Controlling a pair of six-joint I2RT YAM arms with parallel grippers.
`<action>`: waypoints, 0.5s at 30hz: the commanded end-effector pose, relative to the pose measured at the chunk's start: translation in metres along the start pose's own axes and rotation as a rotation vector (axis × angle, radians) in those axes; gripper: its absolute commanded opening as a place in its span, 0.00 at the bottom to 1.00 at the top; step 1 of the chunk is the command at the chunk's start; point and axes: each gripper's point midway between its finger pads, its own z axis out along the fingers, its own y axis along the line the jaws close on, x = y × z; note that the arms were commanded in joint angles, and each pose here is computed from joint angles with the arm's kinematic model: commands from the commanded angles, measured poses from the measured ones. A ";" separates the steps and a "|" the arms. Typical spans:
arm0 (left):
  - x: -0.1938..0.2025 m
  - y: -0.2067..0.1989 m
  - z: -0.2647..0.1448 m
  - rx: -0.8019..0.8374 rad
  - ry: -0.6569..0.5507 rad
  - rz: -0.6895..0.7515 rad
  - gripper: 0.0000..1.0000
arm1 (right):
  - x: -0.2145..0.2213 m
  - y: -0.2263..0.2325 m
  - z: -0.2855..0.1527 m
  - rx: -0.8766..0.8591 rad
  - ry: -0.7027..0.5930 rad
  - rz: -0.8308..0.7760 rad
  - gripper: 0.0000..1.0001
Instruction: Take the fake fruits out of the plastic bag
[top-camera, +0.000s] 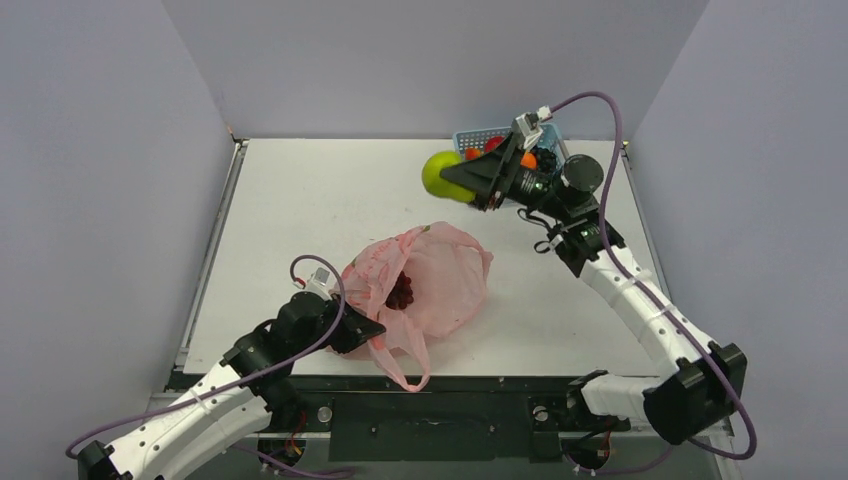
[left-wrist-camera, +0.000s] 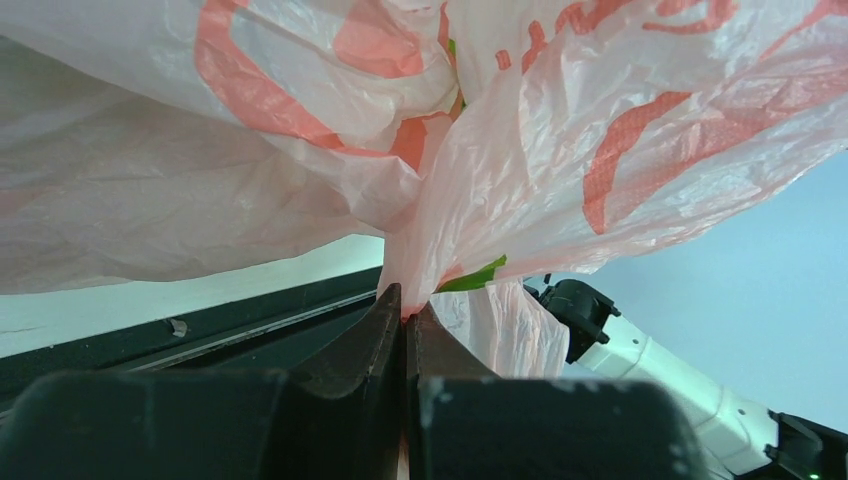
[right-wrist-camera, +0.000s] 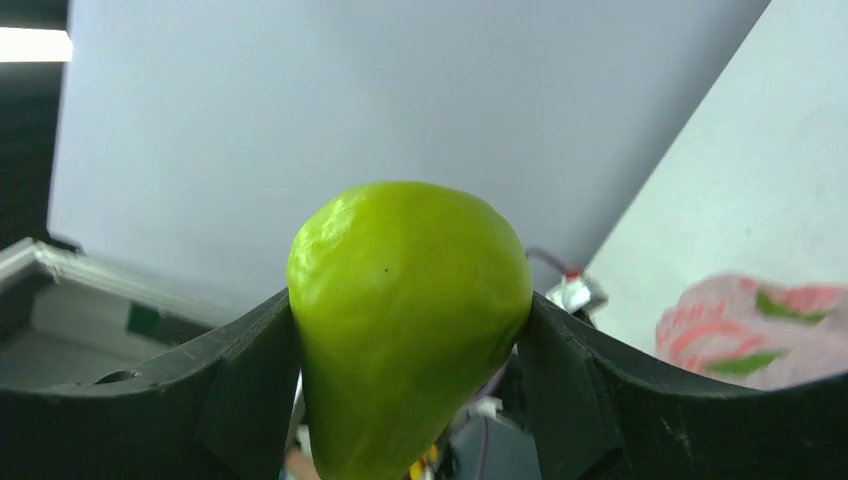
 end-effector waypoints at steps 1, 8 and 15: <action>-0.002 -0.022 -0.002 0.065 0.002 0.036 0.00 | -0.095 -0.003 0.000 -0.085 -0.260 0.170 0.01; -0.002 -0.021 -0.002 0.053 0.002 0.054 0.00 | -0.206 -0.113 -0.014 0.082 -0.597 0.279 0.05; 0.001 -0.011 -0.001 0.038 0.006 0.036 0.00 | -0.275 -0.244 -0.065 0.361 -0.857 0.254 0.06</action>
